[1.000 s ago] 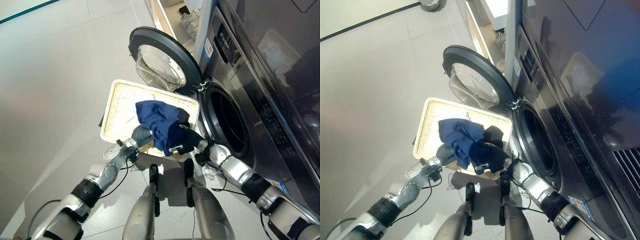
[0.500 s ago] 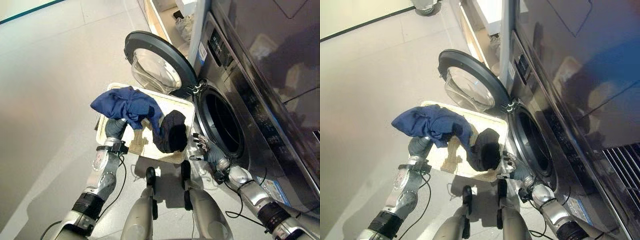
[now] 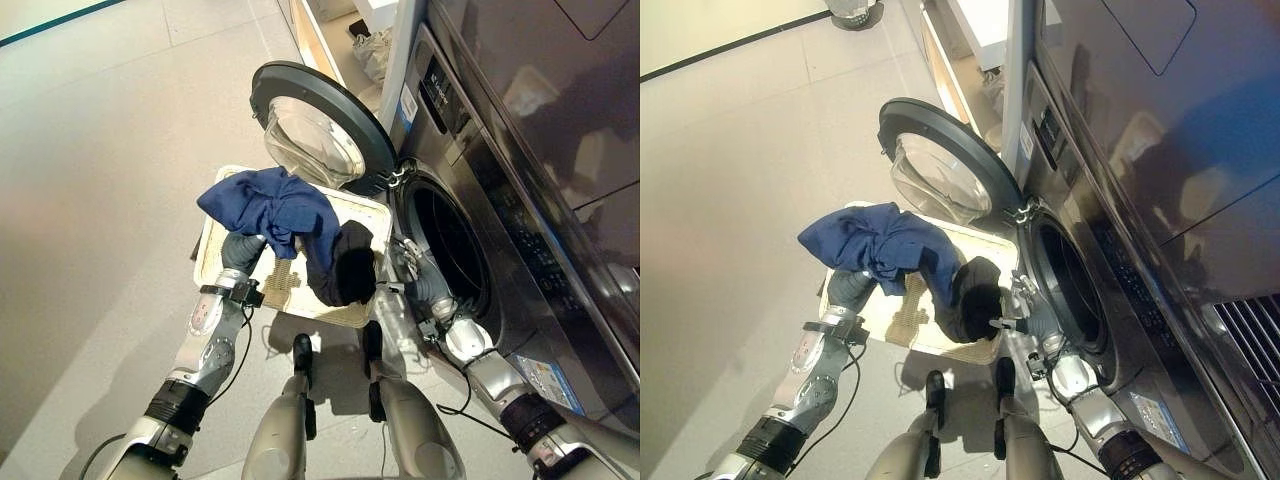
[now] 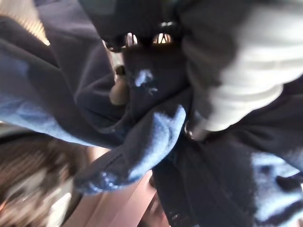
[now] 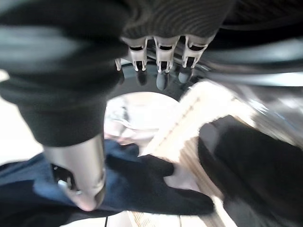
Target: Put the clothes into the washing machine.
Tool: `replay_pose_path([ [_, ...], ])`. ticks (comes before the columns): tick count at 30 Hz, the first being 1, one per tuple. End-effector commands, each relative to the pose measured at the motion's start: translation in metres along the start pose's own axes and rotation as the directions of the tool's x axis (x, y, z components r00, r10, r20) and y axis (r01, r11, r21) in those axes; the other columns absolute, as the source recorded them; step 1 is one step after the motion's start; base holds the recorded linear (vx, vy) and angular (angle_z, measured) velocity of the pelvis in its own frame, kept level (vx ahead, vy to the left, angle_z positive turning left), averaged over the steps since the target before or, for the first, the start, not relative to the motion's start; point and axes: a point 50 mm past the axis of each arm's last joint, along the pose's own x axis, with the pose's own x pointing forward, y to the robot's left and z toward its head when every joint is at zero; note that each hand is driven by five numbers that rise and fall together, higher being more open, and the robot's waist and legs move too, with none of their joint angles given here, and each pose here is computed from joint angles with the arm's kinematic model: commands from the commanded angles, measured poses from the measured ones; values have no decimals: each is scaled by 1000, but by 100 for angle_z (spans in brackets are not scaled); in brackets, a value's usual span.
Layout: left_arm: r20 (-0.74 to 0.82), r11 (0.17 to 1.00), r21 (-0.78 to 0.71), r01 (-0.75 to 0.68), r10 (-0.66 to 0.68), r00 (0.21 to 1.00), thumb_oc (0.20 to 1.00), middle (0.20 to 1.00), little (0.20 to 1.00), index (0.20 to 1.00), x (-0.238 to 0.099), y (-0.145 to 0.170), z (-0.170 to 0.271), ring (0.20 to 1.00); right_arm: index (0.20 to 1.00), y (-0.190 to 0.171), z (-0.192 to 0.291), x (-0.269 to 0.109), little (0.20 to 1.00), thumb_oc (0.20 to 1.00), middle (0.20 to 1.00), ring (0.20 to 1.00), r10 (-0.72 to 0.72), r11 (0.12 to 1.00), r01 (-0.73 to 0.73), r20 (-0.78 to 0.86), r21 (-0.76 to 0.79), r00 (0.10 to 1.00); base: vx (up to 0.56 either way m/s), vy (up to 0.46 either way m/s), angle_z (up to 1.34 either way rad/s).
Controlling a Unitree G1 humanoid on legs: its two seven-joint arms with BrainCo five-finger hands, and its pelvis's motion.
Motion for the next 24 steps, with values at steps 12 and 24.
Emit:
replay_pose_path([
  [12, -73, 860, -189, 474, -494, 866, 200, 200, 200, 200, 18, -43, 9, 200, 1000, 15, 56, 37, 1000, 1000, 1000, 1000, 189, 956, -124, 236, -265, 953, 0, 4, 0],
  [24, -80, 714, -305, 630, -678, 730, 200, 200, 200, 200, 27, -70, 7, 200, 1000, 55, 55, 35, 1000, 1000, 1000, 1000, 599, 793, -588, 29, -157, 800, -9, -15, 0],
])
